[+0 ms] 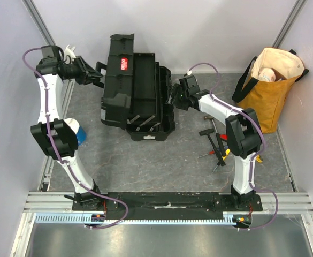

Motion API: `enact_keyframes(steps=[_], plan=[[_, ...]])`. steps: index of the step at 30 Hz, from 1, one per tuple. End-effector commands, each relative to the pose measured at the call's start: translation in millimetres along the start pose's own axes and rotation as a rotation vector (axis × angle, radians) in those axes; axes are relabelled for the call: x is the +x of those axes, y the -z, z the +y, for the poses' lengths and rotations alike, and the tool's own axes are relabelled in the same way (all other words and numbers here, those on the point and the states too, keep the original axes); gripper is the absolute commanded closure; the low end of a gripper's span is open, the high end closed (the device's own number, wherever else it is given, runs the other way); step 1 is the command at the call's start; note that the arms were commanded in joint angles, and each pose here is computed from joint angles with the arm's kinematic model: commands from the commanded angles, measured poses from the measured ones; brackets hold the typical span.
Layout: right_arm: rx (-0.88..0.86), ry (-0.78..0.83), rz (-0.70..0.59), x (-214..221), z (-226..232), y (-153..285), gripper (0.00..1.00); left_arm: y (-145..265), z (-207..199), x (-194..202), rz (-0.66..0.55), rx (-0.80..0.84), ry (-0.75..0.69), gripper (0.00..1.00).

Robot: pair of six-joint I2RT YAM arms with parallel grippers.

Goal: Pack the tool kit

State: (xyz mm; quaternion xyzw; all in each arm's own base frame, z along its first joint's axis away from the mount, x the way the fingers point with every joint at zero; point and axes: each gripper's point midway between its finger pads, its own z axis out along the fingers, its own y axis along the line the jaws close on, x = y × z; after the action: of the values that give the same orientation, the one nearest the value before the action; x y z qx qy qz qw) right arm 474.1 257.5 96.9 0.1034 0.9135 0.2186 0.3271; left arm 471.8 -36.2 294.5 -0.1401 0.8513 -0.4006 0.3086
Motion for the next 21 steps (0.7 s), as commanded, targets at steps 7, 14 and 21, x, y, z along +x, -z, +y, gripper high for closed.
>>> enact_keyframes(steps=[7, 14, 21], plan=[[0.447, -0.127, -0.145, -34, -132, 48, 0.38, 63, -2, -57, -0.225, 0.007, -0.266, 0.98], [0.512, -0.11, -0.251, -58, -138, 76, 0.41, 42, 35, -46, -0.172, -0.046, -0.197, 0.98], [0.552, -0.061, -0.319, -77, -134, 93, 0.41, 24, 60, -35, -0.136, -0.054, -0.15, 0.98]])
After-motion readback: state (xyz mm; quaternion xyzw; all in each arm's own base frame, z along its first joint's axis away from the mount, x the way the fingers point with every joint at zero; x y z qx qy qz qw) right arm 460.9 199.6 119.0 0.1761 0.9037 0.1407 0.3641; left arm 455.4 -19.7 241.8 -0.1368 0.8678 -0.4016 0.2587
